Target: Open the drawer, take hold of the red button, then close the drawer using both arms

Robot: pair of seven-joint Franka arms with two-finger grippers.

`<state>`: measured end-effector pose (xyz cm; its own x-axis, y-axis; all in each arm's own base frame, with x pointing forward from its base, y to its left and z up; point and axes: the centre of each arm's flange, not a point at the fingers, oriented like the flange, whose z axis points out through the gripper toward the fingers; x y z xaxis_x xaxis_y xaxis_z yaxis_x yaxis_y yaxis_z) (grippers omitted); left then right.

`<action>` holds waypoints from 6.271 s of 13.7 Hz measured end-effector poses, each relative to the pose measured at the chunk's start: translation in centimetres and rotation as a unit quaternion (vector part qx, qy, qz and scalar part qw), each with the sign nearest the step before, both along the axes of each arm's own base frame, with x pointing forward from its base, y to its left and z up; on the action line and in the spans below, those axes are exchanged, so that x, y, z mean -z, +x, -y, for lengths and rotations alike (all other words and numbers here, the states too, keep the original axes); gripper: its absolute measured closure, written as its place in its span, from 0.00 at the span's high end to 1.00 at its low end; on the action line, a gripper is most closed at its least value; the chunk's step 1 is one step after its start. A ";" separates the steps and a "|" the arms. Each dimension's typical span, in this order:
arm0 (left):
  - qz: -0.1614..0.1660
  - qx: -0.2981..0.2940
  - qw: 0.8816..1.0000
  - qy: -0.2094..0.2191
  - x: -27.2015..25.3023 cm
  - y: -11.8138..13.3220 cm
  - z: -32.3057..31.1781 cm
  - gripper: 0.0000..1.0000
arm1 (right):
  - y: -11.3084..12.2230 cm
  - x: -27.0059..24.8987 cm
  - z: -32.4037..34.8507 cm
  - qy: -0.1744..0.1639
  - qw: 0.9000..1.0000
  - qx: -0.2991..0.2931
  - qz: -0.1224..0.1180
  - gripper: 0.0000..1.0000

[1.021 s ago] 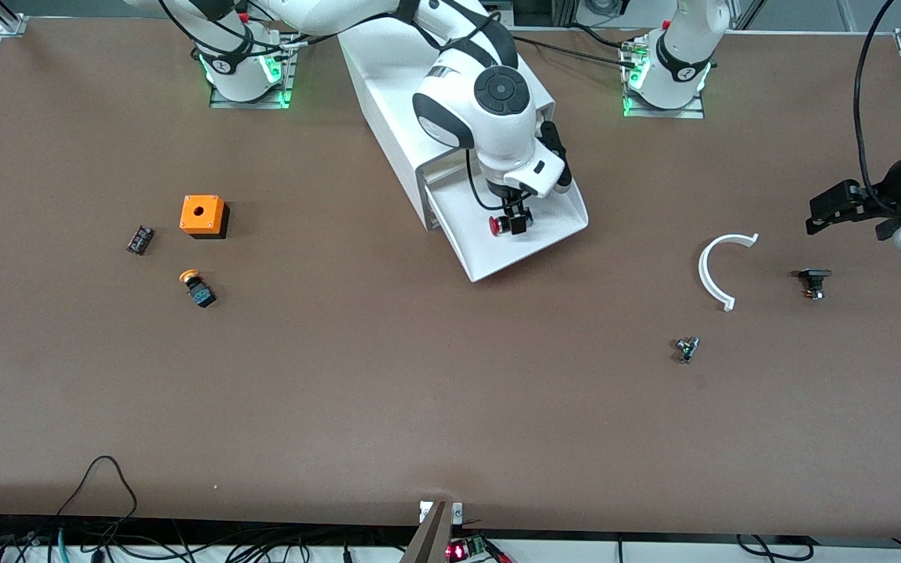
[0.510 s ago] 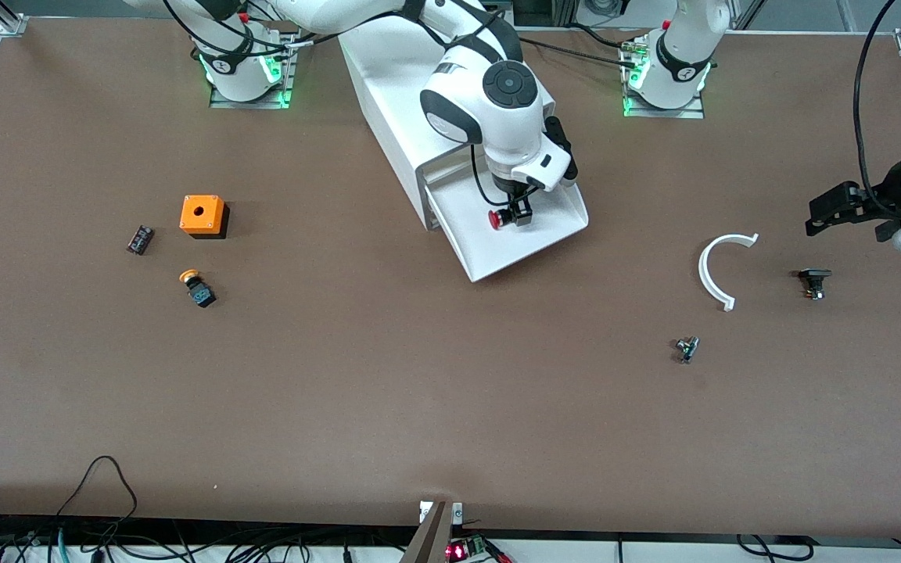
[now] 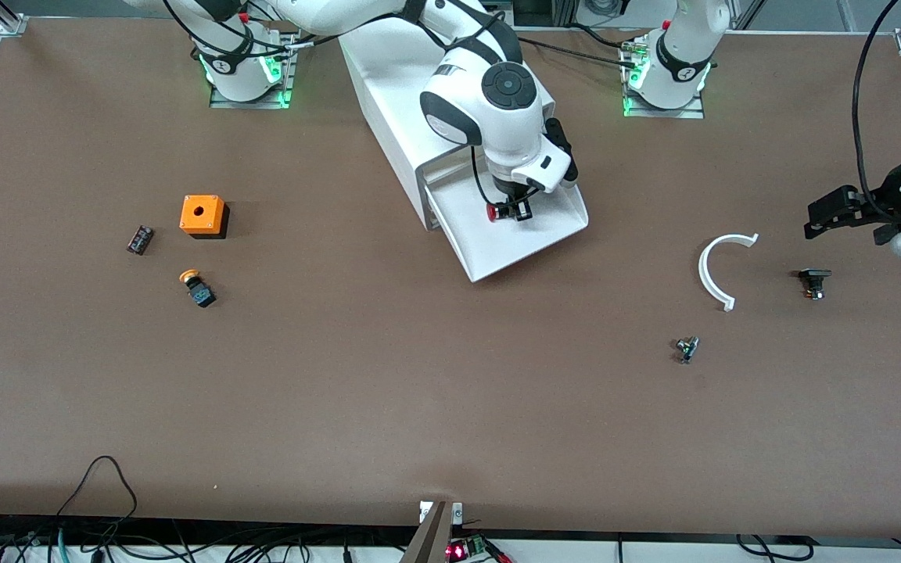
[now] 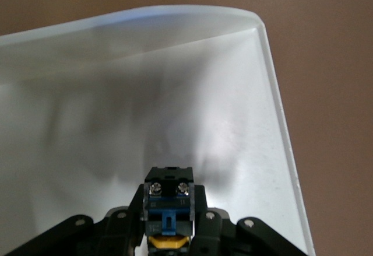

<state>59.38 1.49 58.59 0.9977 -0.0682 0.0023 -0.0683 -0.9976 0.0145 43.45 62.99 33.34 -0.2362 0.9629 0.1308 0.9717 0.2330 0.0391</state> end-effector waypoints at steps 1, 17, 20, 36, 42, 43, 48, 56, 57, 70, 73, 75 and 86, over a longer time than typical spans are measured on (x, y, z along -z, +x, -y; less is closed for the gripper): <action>0.001 0.000 1.000 0.000 0.0 0.1 0.0 1.00 | 0.2 -0.4 0.0 0.003 1.000 0.002 0.002 0.34; 0.007 -0.173 0.984 -0.030 26.3 1.1 18.5 1.00 | 16.8 -6.6 20.4 0.021 0.834 0.551 -0.012 0.34; -0.006 -0.164 0.986 -0.032 29.7 -2.2 22.1 1.00 | 18.1 -2.9 26.7 -0.012 0.731 0.680 -0.054 0.34; -0.076 0.032 0.996 -0.027 31.6 -20.2 39.0 1.00 | 12.5 11.5 45.0 -0.099 0.672 0.730 -0.077 0.34; -0.076 0.035 0.996 -0.026 31.2 -20.5 39.1 1.00 | 11.3 12.4 48.1 -0.099 0.726 0.681 0.000 0.34; -0.070 0.029 0.997 -0.029 30.7 -19.8 38.6 1.00 | 11.1 13.0 48.9 -0.090 0.730 0.678 0.001 0.34; 0.017 -0.062 0.996 -0.064 22.7 -10.4 32.1 1.00 | 10.7 13.6 50.6 -0.083 0.719 0.691 0.001 0.56; 0.006 -0.018 1.000 -0.012 8.6 -2.7 19.1 1.00 | 13.9 0.1 44.9 -0.111 0.656 0.746 0.007 1.00; -0.009 -0.002 1.000 -0.004 6.6 -2.9 17.8 1.00 | 14.6 -2.7 44.9 -0.107 0.645 0.757 0.000 1.00; -0.061 0.056 0.997 0.008 0.6 -3.2 7.4 1.00 | 19.5 -22.5 63.1 -0.063 0.568 0.821 0.009 1.00; -0.058 0.057 0.997 0.007 0.4 -3.2 7.4 1.00 | 18.2 -23.5 68.4 -0.063 0.581 0.811 -0.023 1.00; -0.058 0.057 0.997 0.007 0.4 -3.2 7.4 1.00 | 17.0 -24.0 68.2 -0.082 0.585 0.806 -0.042 1.00; -0.056 0.057 0.997 0.007 0.2 -3.2 7.4 1.00 | 14.4 -27.3 66.8 -0.078 0.585 0.806 -0.042 1.00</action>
